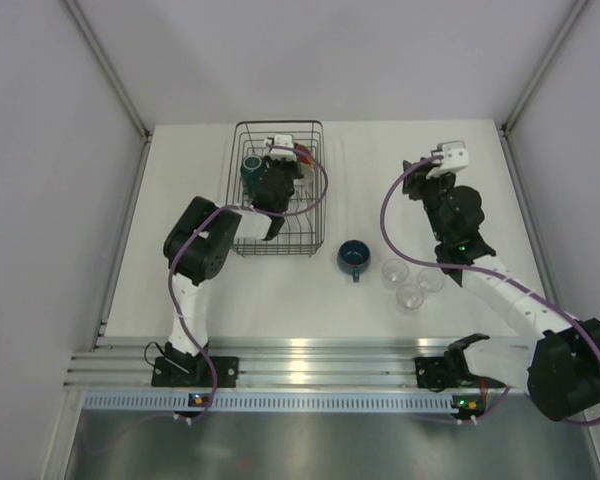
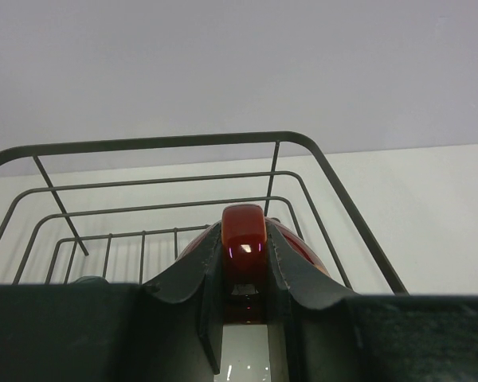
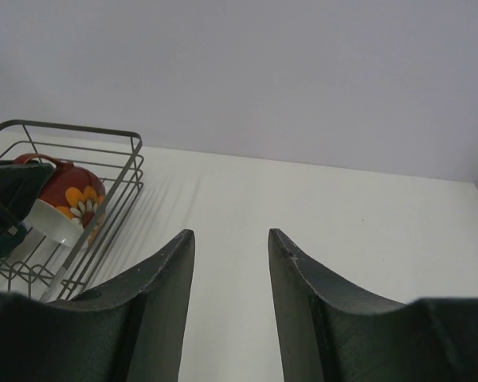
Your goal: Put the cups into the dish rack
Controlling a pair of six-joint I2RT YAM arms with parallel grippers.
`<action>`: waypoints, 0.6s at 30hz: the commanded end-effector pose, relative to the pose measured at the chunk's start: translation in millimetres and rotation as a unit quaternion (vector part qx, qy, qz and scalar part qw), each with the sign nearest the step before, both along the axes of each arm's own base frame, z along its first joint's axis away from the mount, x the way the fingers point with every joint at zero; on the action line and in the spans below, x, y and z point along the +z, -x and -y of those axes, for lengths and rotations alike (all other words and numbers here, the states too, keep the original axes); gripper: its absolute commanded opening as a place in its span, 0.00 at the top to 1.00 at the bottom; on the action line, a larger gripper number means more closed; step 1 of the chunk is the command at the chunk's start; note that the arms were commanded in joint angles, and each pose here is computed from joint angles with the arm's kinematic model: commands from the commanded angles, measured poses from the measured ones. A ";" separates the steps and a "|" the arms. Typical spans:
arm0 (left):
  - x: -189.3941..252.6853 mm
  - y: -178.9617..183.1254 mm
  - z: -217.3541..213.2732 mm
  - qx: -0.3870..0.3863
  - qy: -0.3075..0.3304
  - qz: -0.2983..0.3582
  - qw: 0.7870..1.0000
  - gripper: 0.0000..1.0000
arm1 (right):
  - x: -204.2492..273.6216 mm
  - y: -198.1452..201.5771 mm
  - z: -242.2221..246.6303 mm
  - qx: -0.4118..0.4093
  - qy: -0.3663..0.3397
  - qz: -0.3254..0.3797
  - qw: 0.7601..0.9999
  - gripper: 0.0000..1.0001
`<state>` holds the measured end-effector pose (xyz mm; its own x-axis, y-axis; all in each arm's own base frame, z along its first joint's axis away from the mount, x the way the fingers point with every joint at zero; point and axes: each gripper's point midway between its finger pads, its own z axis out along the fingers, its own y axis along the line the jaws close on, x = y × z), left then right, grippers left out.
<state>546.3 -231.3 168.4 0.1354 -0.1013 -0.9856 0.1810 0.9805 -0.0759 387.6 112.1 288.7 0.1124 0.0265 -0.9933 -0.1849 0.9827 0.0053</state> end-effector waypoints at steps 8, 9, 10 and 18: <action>-30.4 10.0 5.5 -0.010 0.006 -0.033 0.999 1.00 | 9.5 5.2 7.8 -0.004 -0.022 0.012 1.000 0.57; -32.1 8.4 6.9 -0.012 0.010 -0.032 0.999 1.00 | 8.2 4.5 7.1 -0.004 -0.020 0.011 1.000 0.57; -31.8 6.6 7.9 -0.011 0.014 -0.031 0.999 1.00 | 7.8 3.7 7.4 -0.005 -0.019 0.010 1.000 0.57; -20.6 -17.2 21.7 -0.013 0.039 -0.030 0.999 1.00 | -5.0 -6.6 6.6 -0.012 -0.012 -0.005 1.000 0.57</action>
